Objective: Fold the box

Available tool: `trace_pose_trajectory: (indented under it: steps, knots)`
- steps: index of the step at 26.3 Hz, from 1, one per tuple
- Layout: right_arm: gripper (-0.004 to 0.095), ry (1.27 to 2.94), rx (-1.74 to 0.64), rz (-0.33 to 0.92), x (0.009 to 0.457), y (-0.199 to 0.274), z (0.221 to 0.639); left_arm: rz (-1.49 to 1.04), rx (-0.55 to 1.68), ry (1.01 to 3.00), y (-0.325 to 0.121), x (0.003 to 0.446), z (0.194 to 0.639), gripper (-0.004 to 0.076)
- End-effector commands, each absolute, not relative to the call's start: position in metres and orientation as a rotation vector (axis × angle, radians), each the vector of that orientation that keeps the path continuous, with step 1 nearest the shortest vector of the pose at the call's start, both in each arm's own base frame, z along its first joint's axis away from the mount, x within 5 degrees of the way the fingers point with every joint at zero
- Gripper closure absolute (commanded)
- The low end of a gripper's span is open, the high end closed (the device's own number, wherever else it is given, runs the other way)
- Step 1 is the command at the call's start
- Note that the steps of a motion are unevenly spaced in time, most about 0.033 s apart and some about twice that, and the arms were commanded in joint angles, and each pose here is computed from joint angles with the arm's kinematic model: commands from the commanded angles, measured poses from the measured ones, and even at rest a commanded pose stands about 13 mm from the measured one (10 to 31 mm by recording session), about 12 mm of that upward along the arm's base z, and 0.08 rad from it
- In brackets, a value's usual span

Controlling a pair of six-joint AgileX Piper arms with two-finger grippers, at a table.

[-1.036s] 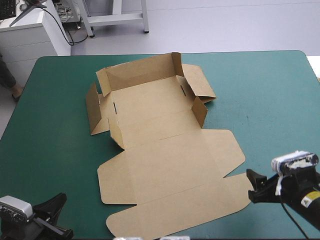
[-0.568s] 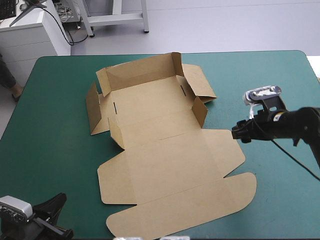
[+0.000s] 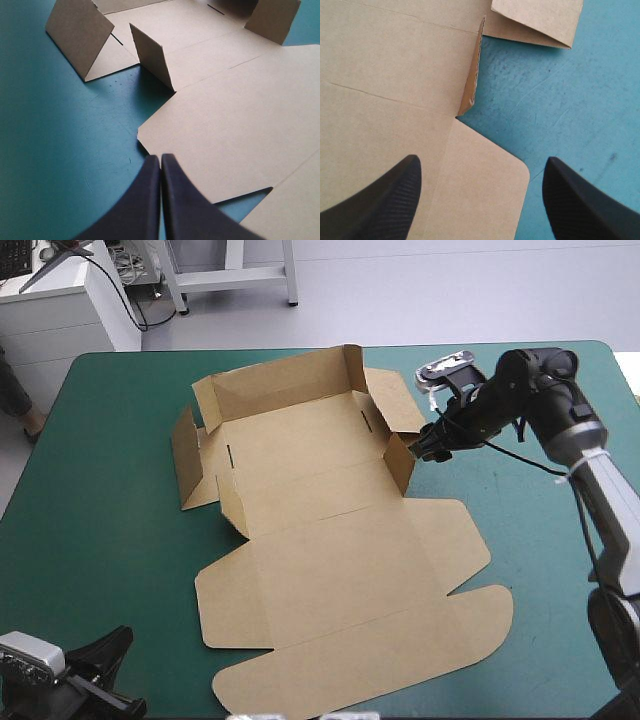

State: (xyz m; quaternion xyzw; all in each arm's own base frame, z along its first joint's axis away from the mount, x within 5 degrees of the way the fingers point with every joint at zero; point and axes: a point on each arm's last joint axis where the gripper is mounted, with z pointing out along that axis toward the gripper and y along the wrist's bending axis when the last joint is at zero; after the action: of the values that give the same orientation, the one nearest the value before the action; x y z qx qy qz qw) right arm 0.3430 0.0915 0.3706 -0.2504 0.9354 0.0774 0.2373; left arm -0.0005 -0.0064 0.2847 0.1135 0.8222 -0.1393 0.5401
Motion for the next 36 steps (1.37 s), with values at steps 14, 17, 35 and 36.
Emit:
trace_pose_trajectory:
  steps: [14, 17, 35, 36]
  knots:
    - [0.0284, 2.640, -0.800, 0.133, 0.414, 0.144, 0.314, -0.355, 0.253, 1.863, -0.008, 0.005, 0.295, 0.0732]
    - [0.0328, 2.653, -0.818, 0.136, 0.416, 0.150, 0.307, -0.355, 0.253, 1.863, -0.008, 0.005, 0.295, 0.0732]
    - [0.0927, 2.672, -0.907, -0.132, 0.425, 0.147, 0.285, -0.355, 0.253, 1.863, -0.008, 0.005, 0.295, 0.0732]
    - [0.0927, 2.663, -0.913, -0.214, 0.428, 0.141, 0.286, -0.355, 0.253, 1.863, -0.008, 0.005, 0.295, 0.0732]
